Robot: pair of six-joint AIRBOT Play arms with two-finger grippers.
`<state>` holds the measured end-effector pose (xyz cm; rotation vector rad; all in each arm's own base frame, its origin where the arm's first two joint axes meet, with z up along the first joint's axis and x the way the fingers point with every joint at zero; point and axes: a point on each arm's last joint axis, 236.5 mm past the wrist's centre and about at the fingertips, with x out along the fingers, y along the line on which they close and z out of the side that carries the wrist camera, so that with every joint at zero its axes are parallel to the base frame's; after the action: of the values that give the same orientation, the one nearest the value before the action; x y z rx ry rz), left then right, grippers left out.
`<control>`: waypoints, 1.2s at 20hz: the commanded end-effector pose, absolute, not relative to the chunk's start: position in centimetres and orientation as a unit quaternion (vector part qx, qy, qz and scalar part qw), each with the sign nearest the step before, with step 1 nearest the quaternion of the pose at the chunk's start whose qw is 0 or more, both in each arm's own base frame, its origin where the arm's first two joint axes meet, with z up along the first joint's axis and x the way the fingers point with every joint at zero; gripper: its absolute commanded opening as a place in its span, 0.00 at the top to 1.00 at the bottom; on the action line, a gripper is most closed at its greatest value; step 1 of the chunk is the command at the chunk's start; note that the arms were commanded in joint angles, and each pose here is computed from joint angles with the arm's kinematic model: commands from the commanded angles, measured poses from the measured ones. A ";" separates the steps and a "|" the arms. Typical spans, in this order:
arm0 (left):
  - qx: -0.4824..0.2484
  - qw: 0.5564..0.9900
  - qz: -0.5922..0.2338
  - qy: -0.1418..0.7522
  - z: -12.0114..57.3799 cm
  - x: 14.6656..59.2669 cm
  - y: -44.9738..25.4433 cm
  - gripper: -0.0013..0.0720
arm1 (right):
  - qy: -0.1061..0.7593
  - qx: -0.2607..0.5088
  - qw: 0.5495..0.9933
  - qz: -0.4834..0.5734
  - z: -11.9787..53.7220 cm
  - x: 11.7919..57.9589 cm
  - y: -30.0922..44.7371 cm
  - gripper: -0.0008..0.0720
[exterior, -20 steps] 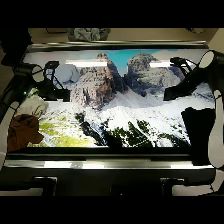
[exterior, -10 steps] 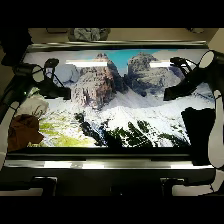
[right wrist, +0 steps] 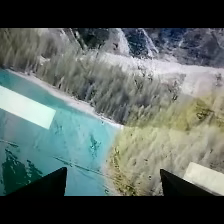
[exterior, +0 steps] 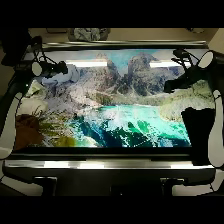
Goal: Fold the shirts.
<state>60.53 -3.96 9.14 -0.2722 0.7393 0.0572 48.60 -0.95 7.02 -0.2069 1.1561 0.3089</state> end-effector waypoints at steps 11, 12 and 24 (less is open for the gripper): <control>-0.474 0.790 0.081 0.380 -5.1 66.9 2.9 0.01 | 0.538 -0.071 0.823 0.165 5.1 50.0 0.3 0.06; -0.494 0.786 0.077 0.363 -5.4 67.7 2.4 0.01 | 0.536 -0.072 0.824 0.172 5.2 50.0 0.6 0.06; -0.424 0.871 -0.099 0.227 14.9 67.7 -4.0 0.94 | 0.444 -0.143 0.875 0.133 11.0 53.1 -1.6 0.06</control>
<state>69.56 -0.89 4.61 -1.1324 0.5970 -0.0091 52.13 -0.68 7.67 -0.2339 1.0230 0.3142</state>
